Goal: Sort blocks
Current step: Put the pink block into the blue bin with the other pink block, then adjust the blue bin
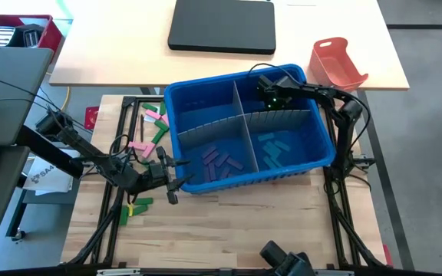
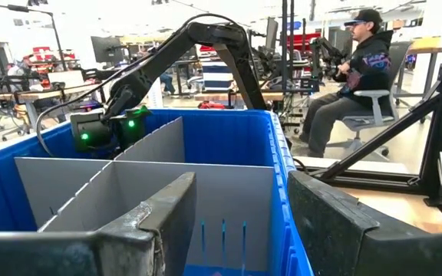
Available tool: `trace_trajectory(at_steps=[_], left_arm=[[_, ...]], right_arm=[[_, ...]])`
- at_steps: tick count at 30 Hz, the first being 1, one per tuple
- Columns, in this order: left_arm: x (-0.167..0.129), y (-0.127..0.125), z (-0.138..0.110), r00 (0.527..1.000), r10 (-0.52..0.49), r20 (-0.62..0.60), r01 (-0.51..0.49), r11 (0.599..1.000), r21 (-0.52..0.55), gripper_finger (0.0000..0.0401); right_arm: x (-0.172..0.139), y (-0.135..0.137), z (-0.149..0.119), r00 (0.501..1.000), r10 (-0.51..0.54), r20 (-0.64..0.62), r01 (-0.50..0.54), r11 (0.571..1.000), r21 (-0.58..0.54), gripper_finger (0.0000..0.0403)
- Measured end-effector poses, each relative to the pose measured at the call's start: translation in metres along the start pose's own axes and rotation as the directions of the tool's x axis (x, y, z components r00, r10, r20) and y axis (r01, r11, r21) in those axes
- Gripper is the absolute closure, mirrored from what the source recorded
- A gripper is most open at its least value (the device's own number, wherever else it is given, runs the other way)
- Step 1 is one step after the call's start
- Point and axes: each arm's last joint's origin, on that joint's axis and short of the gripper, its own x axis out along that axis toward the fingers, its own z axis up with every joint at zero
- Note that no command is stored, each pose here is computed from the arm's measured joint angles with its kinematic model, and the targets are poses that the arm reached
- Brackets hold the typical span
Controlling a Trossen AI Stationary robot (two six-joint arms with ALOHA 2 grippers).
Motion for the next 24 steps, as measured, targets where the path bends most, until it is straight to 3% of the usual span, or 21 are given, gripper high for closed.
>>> trace_trajectory(at_steps=[7,13,19,24], left_arm=[[0.0,0.0,0.0,1.0,0.013,0.002,-0.013,1.0,-0.013,0.0204],[-0.001,0.005,0.0,0.983,0.181,-0.015,-0.181,0.977,-0.11,0.0204],[-0.007,0.013,0.008,0.971,0.239,-0.017,-0.235,0.937,-0.259,0.0204],[-0.018,0.038,0.018,0.968,0.244,-0.052,-0.248,0.913,-0.323,0.0204]], right_arm=[[-0.025,0.006,-0.001,0.997,0.025,0.073,-0.019,0.997,-0.074,0.0221],[-0.083,0.009,-0.02,0.963,0.028,0.267,0.013,0.988,-0.151,0.0219],[-0.157,0.017,-0.071,0.857,0.044,0.513,0.093,0.967,-0.239,0.0218],[-0.206,0.031,-0.136,0.736,0.158,0.658,0.104,0.934,-0.342,0.0217]])
